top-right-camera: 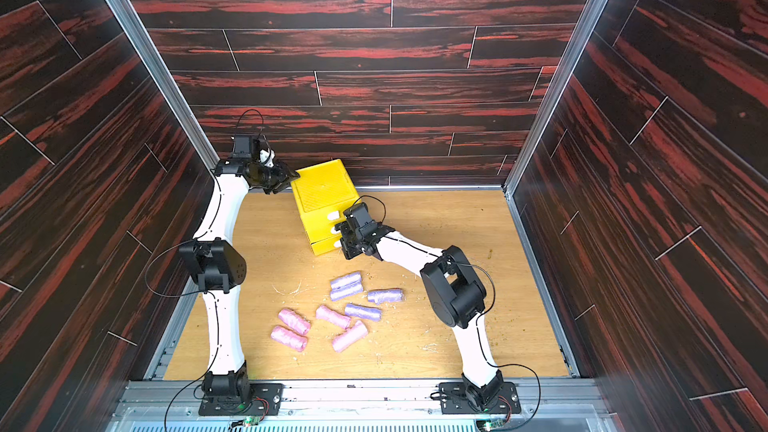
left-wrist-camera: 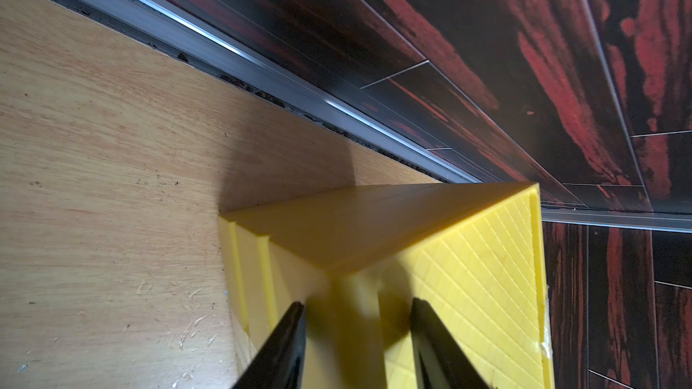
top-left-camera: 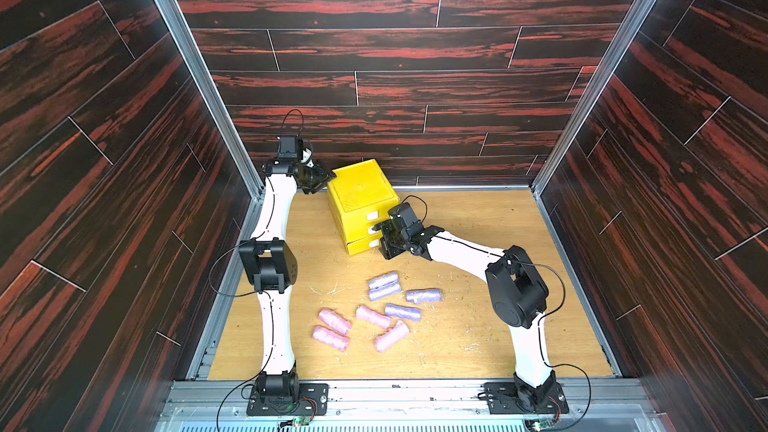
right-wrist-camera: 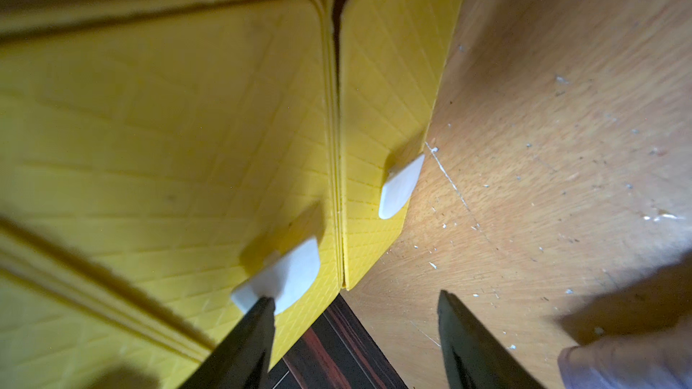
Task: Sort the rolls of trash bags by color and place them into the drawer
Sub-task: Open the drawer in the storage box.
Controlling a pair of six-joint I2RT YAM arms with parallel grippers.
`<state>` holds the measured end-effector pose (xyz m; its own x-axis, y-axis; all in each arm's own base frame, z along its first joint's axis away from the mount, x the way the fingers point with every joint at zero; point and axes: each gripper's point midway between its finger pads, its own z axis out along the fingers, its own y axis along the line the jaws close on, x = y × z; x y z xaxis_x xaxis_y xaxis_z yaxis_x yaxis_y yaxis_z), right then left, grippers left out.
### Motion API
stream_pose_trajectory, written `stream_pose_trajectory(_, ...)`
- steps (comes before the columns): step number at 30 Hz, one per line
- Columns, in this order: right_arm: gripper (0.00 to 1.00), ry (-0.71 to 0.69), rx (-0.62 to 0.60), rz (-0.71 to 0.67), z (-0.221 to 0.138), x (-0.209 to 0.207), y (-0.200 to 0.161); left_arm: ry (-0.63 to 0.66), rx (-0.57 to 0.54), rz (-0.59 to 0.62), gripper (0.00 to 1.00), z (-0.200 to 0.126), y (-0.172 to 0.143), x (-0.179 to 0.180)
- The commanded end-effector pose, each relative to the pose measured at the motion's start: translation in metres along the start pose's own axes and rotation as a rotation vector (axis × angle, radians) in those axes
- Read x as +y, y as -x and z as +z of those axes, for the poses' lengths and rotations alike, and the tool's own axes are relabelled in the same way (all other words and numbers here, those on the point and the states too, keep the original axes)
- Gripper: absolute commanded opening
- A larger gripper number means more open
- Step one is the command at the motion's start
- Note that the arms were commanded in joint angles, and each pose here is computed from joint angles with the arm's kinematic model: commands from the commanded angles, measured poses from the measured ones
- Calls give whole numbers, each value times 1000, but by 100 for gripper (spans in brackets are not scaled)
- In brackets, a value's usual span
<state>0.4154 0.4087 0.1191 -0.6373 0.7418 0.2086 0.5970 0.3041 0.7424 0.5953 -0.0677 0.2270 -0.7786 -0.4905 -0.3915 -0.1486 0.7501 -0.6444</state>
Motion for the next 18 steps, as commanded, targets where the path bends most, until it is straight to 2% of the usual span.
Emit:
stream_pose_trajectory(1,72,72,-21,-17,-7,18,-3,80,246,-57,48,40,-72,21)
stream_pose_trajectory(10,72,125,-60,-30,-15,33,1,80,247,-56,48,39,-72,21)
stream_pose_trajectory(18,72,56,-44,-18,5,27,-1,78,252,-58,48,40,-73,22)
